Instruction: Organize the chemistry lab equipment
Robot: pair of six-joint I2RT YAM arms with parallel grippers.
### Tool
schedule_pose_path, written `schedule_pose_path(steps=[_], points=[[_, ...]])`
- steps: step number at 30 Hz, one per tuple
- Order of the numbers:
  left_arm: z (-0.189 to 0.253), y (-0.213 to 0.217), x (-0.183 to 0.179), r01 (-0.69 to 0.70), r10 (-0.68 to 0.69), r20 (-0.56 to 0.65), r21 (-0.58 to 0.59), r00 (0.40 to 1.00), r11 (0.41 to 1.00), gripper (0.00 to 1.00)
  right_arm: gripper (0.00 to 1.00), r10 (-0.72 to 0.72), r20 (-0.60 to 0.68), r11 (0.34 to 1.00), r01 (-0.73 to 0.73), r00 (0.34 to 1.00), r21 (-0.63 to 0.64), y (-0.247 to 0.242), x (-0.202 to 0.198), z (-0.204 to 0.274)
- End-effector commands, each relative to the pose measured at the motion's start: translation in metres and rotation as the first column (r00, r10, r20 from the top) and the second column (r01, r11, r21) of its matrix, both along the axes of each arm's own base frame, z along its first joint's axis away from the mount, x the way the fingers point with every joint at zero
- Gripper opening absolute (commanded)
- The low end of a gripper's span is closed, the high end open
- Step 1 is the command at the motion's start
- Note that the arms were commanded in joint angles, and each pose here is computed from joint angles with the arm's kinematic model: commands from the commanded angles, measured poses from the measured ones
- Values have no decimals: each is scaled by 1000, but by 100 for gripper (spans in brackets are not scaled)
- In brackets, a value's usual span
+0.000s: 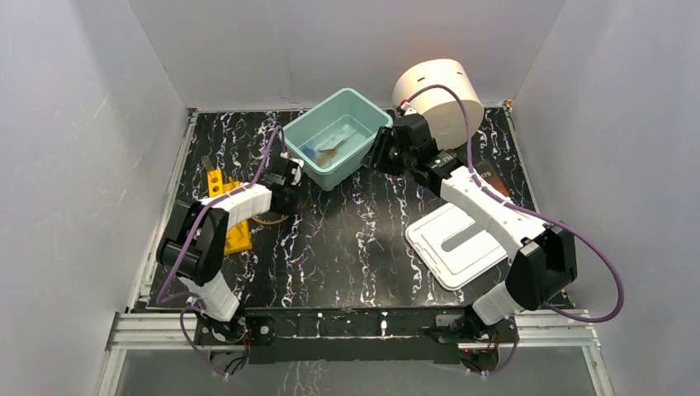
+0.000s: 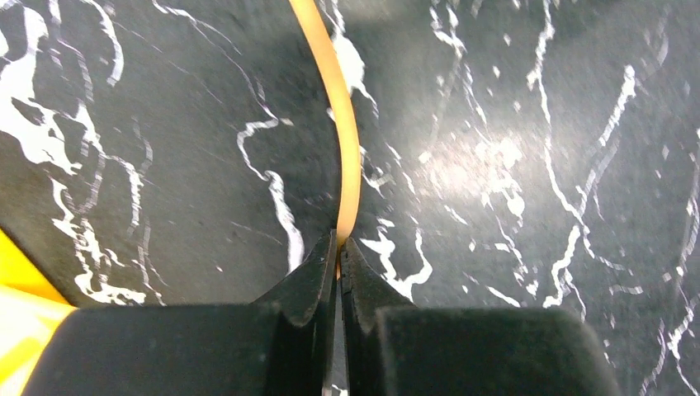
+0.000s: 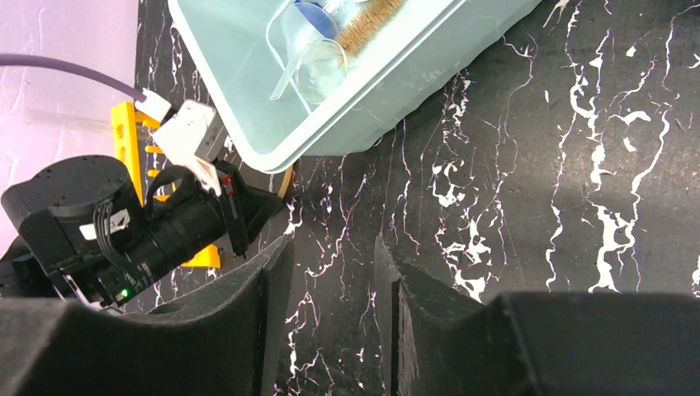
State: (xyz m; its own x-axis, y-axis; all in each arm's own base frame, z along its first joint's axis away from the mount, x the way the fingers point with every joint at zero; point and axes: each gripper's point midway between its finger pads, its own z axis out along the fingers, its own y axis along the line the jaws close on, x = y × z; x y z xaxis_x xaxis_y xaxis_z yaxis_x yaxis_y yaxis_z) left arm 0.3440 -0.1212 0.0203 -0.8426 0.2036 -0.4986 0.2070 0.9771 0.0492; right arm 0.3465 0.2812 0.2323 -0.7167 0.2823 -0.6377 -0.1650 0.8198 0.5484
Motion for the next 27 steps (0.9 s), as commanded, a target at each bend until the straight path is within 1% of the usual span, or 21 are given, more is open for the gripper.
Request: schedule_pose_path(steps=[1, 4, 6, 7, 8, 9, 11, 13, 15, 17, 18, 19, 21, 23, 24, 27], points=[[11, -16, -37, 85, -90, -60, -75, 994, 994, 0, 49, -1, 87, 999, -2, 996, 39, -3, 0, 32], [32, -34, -48, 119, -129, -44, -187, 991, 975, 0, 51, 17, 85, 999, -21, 996, 49, -2, -4, 28], [47, -46, -57, 154, -167, -28, -265, 985, 952, 0, 55, 42, 96, 997, -48, 994, 62, 0, -8, 28], [53, -51, -62, 171, -185, -20, -300, 982, 938, 0, 57, 81, 90, 993, -88, 993, 76, 5, -15, 26], [66, -61, -71, 211, -229, -5, -367, 973, 906, 0, 61, 105, 96, 989, -114, 990, 91, 8, -19, 25], [74, -67, -77, 235, -255, 6, -407, 967, 883, 0, 63, 135, 94, 984, -144, 986, 103, 11, -25, 22], [101, -89, -102, 305, -351, 23, -547, 936, 779, 0, 70, 269, 130, 943, -289, 954, 168, 25, -46, 25], [140, -103, -118, 365, -403, 94, -639, 910, 677, 0, 72, 359, 155, 894, -387, 920, 225, 37, -61, 31], [187, -114, -130, 429, -437, 180, -695, 881, 578, 0, 73, 343, 167, 894, -376, 924, 245, 35, -64, 39], [217, -117, -129, 467, -436, 242, -700, 867, 540, 0, 73, 315, 182, 904, -353, 931, 241, 30, -62, 48], [233, -118, -126, 487, -429, 276, -693, 860, 531, 0, 73, 281, 197, 917, -323, 939, 235, 25, -59, 55], [252, -119, -121, 511, -413, 322, -679, 852, 526, 0, 72, 217, 213, 940, -263, 953, 219, 15, -53, 60], [270, -119, -114, 534, -390, 370, -658, 843, 531, 0, 72, 157, 228, 958, -205, 961, 202, 6, -47, 65], [287, -116, -100, 542, -345, 418, -622, 840, 565, 0, 72, 72, 237, 975, -118, 969, 187, -9, -41, 69], [295, -113, -92, 541, -316, 446, -597, 837, 592, 0, 72, -2, 240, 984, -40, 971, 172, -21, -35, 70], [324, -108, -73, 555, -258, 530, -540, 808, 632, 0, 71, -126, 280, 982, 80, 952, 168, -47, -31, 82]])
